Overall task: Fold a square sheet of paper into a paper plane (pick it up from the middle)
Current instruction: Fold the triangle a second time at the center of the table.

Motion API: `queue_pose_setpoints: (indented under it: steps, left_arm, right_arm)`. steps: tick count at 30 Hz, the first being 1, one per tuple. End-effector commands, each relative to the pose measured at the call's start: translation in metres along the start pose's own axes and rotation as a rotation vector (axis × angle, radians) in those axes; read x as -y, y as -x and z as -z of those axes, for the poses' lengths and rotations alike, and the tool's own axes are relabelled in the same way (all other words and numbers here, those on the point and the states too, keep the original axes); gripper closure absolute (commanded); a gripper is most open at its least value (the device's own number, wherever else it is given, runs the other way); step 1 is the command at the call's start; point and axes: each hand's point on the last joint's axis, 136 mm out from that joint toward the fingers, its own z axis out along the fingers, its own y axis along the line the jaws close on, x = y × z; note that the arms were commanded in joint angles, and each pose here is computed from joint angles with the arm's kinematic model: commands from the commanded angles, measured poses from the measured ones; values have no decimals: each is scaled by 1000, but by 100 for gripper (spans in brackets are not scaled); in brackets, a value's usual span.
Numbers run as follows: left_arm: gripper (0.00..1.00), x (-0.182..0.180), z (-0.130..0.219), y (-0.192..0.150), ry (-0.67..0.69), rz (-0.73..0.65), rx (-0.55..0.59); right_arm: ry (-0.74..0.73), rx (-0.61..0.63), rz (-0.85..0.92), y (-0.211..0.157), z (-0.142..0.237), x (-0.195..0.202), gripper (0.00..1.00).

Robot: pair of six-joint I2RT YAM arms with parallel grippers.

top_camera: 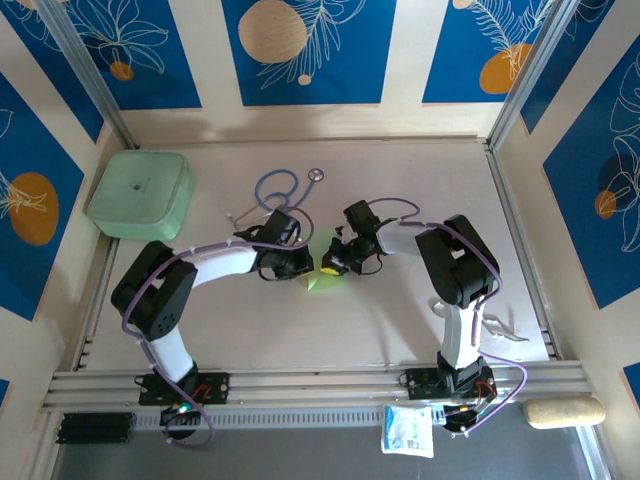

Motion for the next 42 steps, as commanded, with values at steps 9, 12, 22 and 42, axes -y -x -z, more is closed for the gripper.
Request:
queue_pose_setpoints:
  steps: [9,12,22,42]
  left_arm:
    - [89,17,-9,-10,-65,27,-40]
    - [89,15,-11,-14,-54,25,-50]
    - [88,7,-21,-25,-21,22,-85]
    - [91,-28,-29,-44,79,30,-114]
  right_arm:
    - [-230,-26,-135,-12,-13,61,100]
    - [-236,-26,-145,-12,-12,62,100]
    - [-253,-37,-165,-13,-14,65,100]
    - [-262,-46,-174,-15,-14,68,100]
